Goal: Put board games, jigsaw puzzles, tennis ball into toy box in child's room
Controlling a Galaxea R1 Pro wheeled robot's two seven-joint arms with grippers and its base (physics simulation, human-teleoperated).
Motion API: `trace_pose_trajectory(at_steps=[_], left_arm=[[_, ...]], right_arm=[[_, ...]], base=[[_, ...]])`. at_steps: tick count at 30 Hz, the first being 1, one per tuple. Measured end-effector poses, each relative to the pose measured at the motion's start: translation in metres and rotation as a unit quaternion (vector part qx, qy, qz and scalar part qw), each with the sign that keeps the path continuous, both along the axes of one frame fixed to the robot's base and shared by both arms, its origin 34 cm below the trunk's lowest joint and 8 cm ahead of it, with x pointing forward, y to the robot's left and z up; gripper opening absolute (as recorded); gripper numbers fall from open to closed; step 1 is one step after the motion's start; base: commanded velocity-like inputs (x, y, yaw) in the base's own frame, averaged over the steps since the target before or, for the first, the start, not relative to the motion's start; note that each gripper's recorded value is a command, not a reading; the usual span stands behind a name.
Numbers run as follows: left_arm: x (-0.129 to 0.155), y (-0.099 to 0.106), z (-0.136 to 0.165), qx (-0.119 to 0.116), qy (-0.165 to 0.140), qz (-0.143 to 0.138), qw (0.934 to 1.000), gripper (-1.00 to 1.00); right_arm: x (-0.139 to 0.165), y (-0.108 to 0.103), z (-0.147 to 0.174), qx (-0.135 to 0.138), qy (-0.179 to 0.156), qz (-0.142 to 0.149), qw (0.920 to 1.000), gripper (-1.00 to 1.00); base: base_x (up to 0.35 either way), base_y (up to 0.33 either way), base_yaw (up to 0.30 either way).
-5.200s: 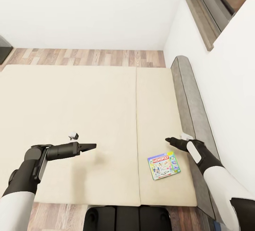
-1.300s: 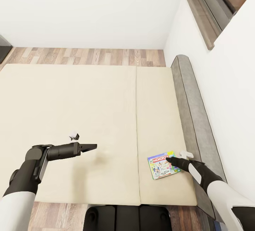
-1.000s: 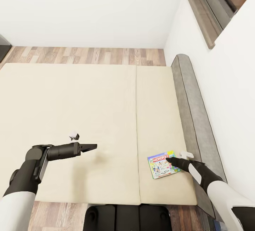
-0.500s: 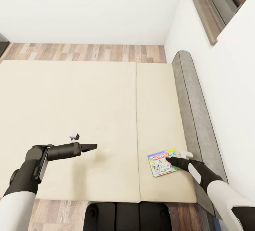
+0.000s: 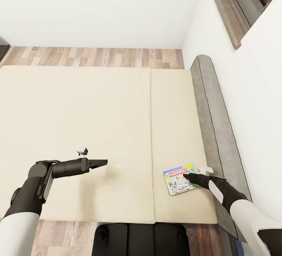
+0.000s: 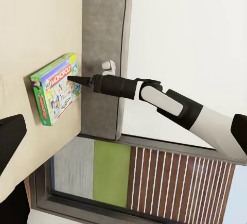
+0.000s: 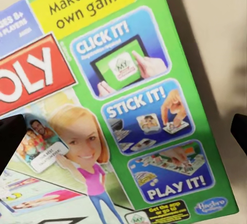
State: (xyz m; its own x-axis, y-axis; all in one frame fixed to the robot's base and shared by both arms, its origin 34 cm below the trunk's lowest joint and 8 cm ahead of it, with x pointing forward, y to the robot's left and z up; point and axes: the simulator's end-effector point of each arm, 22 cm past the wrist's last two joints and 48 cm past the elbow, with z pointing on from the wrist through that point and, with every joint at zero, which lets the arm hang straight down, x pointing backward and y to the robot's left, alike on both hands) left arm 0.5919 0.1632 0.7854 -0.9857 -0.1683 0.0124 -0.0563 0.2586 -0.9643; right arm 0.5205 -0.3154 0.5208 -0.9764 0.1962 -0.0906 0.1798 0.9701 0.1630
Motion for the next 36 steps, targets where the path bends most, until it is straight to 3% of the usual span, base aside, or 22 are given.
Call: trace_pose_trajectory(at_steps=[12,36], left_arm=[[0.001,0.000,-0.001,0.000,0.001,0.000,1.0000,1.00],[0.001,0.000,-0.001,0.000,0.001,0.000,1.0000,1.00]], right_arm=[[0.007,-0.014,0.002,-0.016,-0.007,0.006,0.9998,1.00],[0.007,-0.014,0.002,-0.017,-0.007,0.006,0.9998,1.00]], base=[[-0.023,0.052,0.000],[0.000,0.002,0.000]])
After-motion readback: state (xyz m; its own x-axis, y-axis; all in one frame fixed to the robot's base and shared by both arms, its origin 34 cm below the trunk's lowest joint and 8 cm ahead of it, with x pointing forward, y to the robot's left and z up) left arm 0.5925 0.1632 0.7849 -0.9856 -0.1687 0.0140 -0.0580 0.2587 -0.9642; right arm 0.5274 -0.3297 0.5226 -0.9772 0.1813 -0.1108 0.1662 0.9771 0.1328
